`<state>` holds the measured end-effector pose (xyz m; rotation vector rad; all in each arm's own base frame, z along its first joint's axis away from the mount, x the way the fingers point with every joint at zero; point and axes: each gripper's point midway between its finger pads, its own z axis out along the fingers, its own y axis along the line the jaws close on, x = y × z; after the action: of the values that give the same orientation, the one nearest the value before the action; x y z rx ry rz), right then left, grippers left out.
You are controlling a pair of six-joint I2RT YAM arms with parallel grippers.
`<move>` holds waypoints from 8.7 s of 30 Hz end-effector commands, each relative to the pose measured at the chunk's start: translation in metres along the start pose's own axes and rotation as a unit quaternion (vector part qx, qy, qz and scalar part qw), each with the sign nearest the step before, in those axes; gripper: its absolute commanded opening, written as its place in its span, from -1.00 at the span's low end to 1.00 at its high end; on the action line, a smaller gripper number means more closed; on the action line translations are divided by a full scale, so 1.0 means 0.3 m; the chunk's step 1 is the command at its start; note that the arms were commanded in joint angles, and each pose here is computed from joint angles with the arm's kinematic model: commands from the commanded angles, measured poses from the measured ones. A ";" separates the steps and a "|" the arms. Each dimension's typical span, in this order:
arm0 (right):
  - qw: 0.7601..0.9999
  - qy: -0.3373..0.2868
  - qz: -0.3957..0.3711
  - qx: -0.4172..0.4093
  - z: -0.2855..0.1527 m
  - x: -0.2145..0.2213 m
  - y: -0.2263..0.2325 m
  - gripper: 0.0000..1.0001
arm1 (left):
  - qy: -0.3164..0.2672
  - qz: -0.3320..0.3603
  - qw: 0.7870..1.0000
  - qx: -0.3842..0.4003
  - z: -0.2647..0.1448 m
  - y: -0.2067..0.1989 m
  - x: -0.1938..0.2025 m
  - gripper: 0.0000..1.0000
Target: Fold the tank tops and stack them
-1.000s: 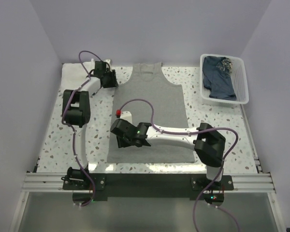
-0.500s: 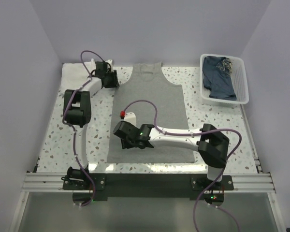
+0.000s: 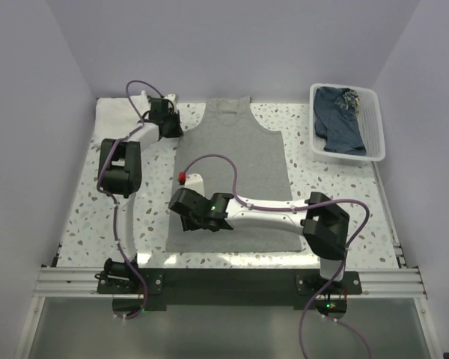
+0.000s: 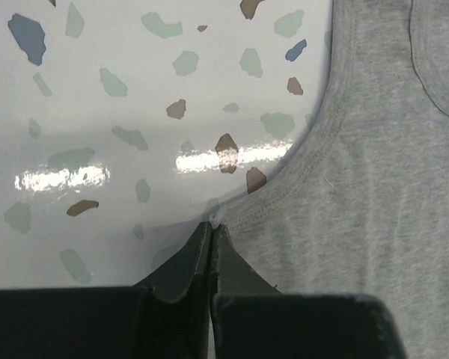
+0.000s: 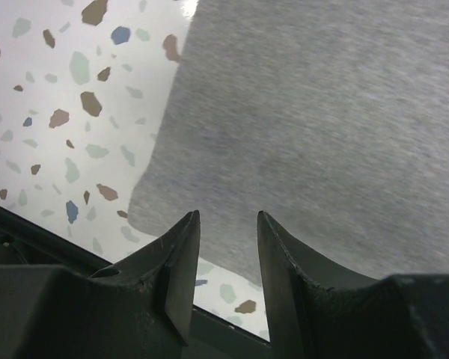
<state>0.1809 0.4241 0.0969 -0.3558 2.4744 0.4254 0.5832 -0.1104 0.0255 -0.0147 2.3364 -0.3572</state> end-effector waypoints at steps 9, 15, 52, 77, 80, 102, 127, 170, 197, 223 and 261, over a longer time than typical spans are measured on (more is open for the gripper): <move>0.995 0.036 -0.087 -0.036 0.065 0.156 0.277 -0.30 | -0.044 -0.047 0.998 0.012 -0.107 0.035 -0.057 -1.00; 0.992 0.055 -0.110 -0.026 0.090 0.232 0.306 -0.35 | -0.043 -0.051 0.998 0.018 -0.104 0.030 -0.058 -1.00; 0.987 0.065 -0.143 0.027 0.189 0.292 0.273 -0.45 | -0.035 -0.061 0.997 0.026 -0.084 0.038 -0.057 -1.00; 0.967 0.121 -0.109 -0.196 -0.111 0.323 0.397 -1.00 | -0.115 -0.152 0.981 -0.033 -0.262 0.146 -0.238 -1.00; 0.968 0.105 -0.097 -0.205 -0.130 0.283 0.414 -1.00 | -0.114 -0.150 0.982 -0.026 -0.264 0.133 -0.250 -1.00; 0.978 0.099 0.048 -0.175 -0.107 0.257 0.046 -1.00 | -0.088 -0.134 0.987 0.023 -0.132 -0.137 -0.240 -1.00; 0.977 0.085 0.122 -0.153 -0.105 0.323 -0.107 -1.00 | -0.055 -0.104 0.992 0.053 -0.008 -0.341 -0.143 -1.00; 0.995 0.034 -0.092 0.010 -0.017 0.171 -0.079 -0.29 | -0.026 -0.117 0.992 0.033 -0.001 -0.203 -0.013 -0.59; 0.985 0.076 -0.141 -0.064 0.033 0.276 0.152 -0.17 | -0.066 -0.111 0.990 0.051 -0.041 -0.151 -0.197 -0.32; 0.987 -0.107 0.115 0.028 0.193 -0.882 -1.058 -0.04 | -0.049 -0.009 0.973 0.225 -0.746 -0.918 0.321 -0.13; 0.985 -0.033 0.091 0.142 0.526 -0.709 -1.277 -0.82 | 0.128 0.087 0.947 0.283 -0.898 -1.158 0.946 0.01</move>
<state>0.5624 0.1708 0.0272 0.0103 2.4549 0.1784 0.1663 -0.3890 0.0902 0.5017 2.4138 -0.9302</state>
